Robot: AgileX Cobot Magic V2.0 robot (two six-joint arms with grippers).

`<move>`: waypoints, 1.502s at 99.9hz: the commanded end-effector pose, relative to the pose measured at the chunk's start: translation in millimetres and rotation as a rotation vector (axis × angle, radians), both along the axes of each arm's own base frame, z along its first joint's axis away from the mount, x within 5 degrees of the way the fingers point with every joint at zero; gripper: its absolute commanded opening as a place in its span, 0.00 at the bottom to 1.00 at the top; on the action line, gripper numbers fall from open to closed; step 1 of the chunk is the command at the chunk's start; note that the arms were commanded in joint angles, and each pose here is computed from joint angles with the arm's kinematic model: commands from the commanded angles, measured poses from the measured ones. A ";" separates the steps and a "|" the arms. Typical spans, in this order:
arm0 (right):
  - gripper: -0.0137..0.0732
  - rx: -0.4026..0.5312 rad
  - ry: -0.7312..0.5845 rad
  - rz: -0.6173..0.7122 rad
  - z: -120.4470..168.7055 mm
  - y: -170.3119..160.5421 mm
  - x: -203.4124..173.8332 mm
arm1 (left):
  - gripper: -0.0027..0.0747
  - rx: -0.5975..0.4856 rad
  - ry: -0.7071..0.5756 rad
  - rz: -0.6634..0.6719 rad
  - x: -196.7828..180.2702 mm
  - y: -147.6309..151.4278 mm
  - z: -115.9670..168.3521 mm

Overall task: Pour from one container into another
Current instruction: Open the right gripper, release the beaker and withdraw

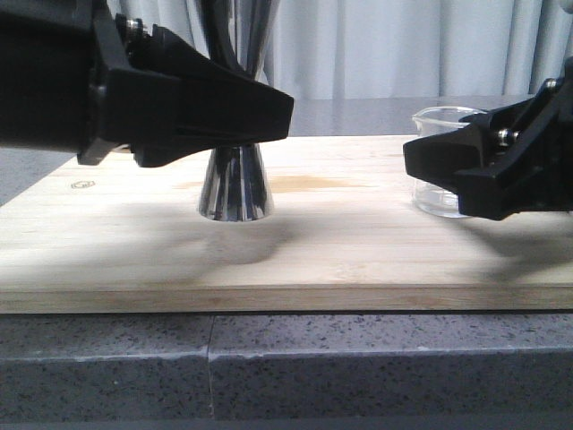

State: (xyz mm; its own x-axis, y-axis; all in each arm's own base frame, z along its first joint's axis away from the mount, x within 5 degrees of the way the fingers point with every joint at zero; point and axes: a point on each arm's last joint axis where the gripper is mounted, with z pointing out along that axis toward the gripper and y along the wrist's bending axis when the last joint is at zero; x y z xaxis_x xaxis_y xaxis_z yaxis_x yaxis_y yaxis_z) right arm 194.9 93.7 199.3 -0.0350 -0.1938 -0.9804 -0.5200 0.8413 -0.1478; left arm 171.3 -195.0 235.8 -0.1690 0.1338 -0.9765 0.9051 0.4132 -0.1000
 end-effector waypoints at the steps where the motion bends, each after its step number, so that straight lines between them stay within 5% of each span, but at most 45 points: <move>1: 0.61 0.065 -0.111 0.002 17.3 0.3 1.3 | 0.01 -0.122 -0.037 -0.013 0.0 -1.8 21.1; 27: 0.63 0.068 -0.110 0.000 17.3 0.2 1.4 | 0.01 -0.122 -0.037 -0.013 0.0 -1.8 21.1; 53: 0.92 0.154 -0.104 -0.020 27.0 1.5 8.4 | 0.01 -0.122 -0.037 -0.013 0.0 -1.8 21.1; 102: 0.92 0.240 -0.345 0.016 93.2 15.4 37.2 | 0.01 -0.140 -0.079 0.061 19.8 9.1 32.7; 150: 0.92 0.281 -0.432 0.039 107.5 17.5 36.6 | 0.01 -0.163 -0.109 0.196 60.1 32.7 37.9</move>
